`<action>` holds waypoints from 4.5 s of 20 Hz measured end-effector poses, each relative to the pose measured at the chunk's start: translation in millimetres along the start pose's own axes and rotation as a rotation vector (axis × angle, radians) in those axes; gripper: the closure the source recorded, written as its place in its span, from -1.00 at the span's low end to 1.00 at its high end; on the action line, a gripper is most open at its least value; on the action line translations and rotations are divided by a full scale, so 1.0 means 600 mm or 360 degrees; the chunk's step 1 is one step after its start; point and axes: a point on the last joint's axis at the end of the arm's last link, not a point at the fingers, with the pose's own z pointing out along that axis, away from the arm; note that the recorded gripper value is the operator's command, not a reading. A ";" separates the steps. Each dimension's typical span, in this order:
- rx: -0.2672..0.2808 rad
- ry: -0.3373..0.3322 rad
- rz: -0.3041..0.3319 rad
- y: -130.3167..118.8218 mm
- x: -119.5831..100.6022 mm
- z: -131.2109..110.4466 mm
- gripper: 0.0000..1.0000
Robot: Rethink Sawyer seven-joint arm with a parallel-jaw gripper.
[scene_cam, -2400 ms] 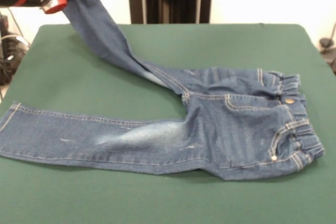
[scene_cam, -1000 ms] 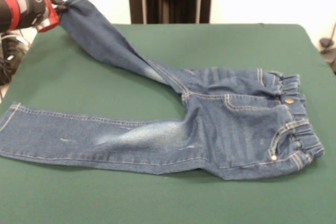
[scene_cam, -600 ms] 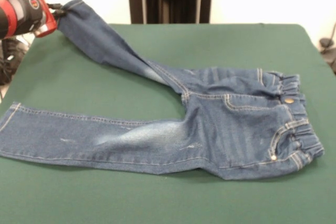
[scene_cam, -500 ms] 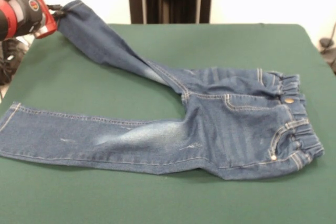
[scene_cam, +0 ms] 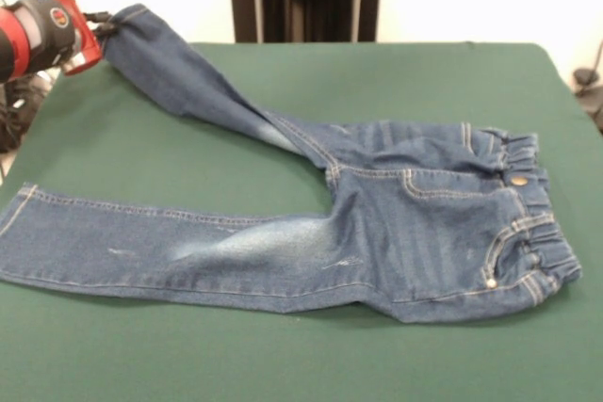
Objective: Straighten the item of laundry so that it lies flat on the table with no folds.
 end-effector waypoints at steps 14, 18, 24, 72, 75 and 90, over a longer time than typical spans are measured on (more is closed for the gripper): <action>-0.0012 -0.0004 0.0034 0.008 -0.018 -0.036 1.00; -0.0027 -0.0023 0.0040 0.017 -0.026 -0.041 1.00; -0.0030 -0.0034 0.0041 0.026 -0.030 -0.041 1.00; -0.0118 -0.0240 0.0024 0.071 -0.045 -0.031 1.00; -0.0095 -0.0271 0.0024 0.074 -0.040 -0.032 1.00; -0.0073 -0.0332 0.0007 0.082 -0.030 -0.038 1.00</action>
